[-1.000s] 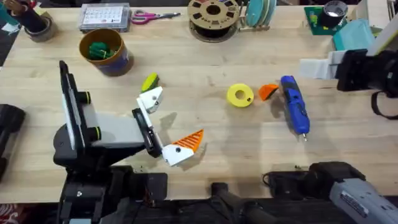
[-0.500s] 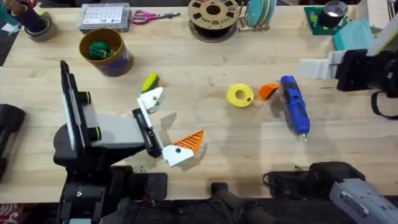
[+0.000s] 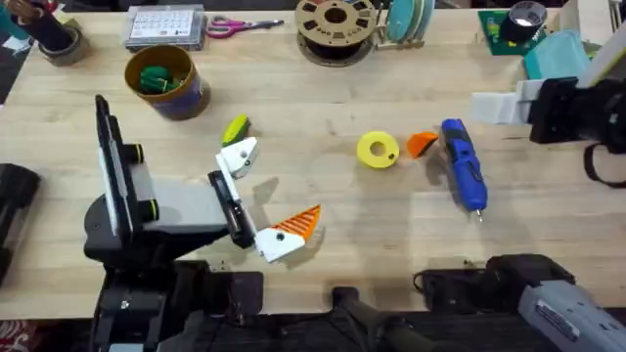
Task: Pick up the gripper from the table and insert it into the empty holder that is missing its gripper. Then pick up a screw, insert it into the mounting hole, and use the screwdriver to tighten it. Finally, clean up the table by picking up the vegetable and placing it into the bucket.
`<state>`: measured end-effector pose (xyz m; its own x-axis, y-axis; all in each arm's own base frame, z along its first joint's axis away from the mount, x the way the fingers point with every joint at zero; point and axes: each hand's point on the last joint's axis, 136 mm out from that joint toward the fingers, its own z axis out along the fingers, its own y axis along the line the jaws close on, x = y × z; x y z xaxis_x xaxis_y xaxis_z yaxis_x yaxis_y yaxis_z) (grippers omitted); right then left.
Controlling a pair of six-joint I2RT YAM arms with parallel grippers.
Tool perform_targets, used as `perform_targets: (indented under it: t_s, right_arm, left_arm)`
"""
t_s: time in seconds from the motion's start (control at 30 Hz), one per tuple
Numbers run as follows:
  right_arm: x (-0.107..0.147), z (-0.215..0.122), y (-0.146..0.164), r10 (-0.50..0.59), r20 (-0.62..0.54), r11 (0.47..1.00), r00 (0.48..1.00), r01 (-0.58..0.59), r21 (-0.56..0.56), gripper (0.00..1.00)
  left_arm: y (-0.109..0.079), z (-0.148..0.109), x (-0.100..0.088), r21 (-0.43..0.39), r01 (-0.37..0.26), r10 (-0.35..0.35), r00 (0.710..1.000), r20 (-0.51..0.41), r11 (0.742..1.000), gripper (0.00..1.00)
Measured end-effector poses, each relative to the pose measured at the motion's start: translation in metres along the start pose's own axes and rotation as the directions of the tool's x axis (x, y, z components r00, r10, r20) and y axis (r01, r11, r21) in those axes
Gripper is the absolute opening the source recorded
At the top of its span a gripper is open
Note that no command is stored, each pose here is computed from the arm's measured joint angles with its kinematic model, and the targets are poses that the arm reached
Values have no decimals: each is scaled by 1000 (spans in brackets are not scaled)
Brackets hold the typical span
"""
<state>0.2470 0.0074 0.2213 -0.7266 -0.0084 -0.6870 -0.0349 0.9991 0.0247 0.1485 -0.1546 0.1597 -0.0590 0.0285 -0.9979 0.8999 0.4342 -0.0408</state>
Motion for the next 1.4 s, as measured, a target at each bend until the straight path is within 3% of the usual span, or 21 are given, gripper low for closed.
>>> perform_targets:
  t_s: [0.7, 1.03, 1.4]
  right_arm:
    - [2, -1, 0, 1, -12, 1000, 1000, -1, 0, 997]
    - [-4, -28, 14, -38, -165, 999, 986, 32, -38, 998]
    - [18, 15, 31, -84, -400, 995, 913, 57, -79, 998]
  left_arm:
    - [0, 0, 0, 3, 0, 0, 1000, 0, 1000, 986]
    - [-1, 0, 0, 3, 0, 0, 1000, 0, 1000, 986]
    - [-1, 0, 0, 3, 0, 0, 1000, 0, 1000, 986]
